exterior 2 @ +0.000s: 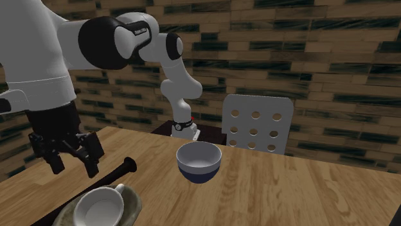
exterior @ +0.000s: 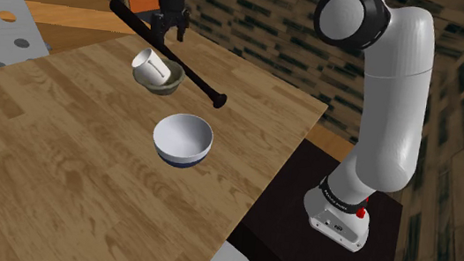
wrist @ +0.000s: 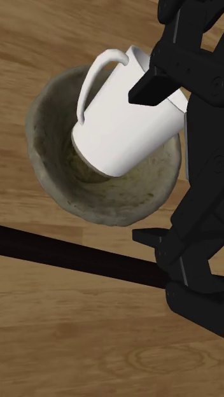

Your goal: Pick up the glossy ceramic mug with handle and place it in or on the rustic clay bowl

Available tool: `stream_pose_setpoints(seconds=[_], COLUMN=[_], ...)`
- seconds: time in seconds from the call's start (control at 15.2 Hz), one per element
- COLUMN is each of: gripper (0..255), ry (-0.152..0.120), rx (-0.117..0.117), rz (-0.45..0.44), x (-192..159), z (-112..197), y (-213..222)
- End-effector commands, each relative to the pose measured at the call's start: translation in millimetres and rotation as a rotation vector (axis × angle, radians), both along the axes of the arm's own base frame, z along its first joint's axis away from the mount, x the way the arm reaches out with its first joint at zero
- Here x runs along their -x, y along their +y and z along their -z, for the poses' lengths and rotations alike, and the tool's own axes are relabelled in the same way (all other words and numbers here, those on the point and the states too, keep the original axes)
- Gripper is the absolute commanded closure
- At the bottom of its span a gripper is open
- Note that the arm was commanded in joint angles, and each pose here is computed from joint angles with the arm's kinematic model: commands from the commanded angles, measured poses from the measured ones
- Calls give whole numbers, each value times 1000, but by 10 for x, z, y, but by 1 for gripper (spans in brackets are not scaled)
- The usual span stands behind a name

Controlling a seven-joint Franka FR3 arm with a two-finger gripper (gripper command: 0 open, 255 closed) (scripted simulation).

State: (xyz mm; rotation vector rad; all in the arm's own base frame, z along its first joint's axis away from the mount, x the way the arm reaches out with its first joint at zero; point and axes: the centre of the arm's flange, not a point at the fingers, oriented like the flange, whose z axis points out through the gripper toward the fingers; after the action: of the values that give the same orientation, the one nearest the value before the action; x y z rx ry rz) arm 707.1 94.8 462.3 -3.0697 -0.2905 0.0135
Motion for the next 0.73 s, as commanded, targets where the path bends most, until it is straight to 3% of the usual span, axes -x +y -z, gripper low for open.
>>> stream_pose_setpoints(seconds=[0.0,0.13,0.66], gripper=[0,0,0], ry=[0,0,0], rx=[0,0,0], rz=[0,0,0], x=[8,5,5], z=[-208,-444,-444], y=[-25,-38,-38])
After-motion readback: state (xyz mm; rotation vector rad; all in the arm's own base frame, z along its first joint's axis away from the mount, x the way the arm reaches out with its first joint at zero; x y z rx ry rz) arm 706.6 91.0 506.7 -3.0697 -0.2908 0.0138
